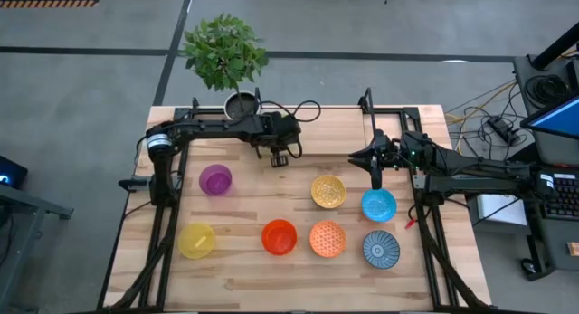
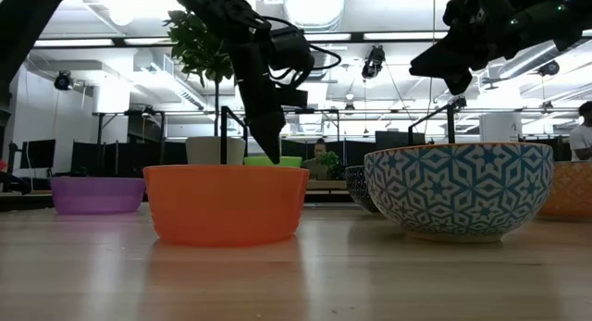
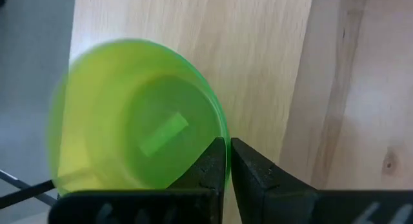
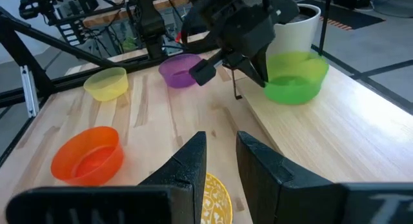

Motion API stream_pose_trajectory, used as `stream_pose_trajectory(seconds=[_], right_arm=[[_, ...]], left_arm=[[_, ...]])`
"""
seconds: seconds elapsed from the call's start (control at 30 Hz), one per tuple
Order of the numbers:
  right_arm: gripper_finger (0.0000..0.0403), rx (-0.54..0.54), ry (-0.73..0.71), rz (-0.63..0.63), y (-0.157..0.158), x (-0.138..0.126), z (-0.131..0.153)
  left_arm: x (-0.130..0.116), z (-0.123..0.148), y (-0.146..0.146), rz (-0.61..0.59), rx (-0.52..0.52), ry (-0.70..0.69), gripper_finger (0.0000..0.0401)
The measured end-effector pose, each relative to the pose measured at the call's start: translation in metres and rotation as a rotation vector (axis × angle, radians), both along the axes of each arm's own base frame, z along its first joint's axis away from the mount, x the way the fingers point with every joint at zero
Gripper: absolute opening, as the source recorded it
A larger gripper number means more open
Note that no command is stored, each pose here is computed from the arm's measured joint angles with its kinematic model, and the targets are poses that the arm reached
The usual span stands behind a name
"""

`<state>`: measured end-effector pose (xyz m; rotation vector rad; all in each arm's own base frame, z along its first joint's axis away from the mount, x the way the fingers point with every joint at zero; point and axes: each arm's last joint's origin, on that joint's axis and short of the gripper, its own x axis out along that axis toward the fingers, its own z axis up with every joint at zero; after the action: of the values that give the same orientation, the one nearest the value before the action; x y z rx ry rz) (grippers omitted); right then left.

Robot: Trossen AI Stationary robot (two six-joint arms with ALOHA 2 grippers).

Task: Place and stack bowls onto a shelf
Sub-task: Put the green transparent bowl on the shelf, then put the yellow bowl on the shelf

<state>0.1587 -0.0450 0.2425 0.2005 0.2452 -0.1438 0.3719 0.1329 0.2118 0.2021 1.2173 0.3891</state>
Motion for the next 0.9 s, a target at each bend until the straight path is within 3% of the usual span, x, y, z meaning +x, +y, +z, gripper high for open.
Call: stream_pose_trajectory(seconds=[0.27, 0.47, 0.7, 0.9], right_arm=[[0.0075, 0.001, 0.003, 0.000, 0.000, 0.000, 0.000], [0.0075, 0.001, 0.005, 0.000, 0.000, 0.000, 0.000], [0.0075, 0.056, 0.008, -0.013, 0.000, 0.000, -0.001], [0.0075, 0.122, -0.012, 0.002, 0.004, 0.001, 0.000]], left_arm=[[0.004, 0.005, 0.002, -0.026, 0.032, -0.051, 0.0074], [0.004, 0.031, -0.010, -0.044, 0.044, -0.106, 0.0107], [-0.005, 0.073, -0.055, -0.119, 0.040, -0.235, 0.0108], [-0.031, 0.099, -0.110, -0.259, 0.037, -0.326, 0.0099]])
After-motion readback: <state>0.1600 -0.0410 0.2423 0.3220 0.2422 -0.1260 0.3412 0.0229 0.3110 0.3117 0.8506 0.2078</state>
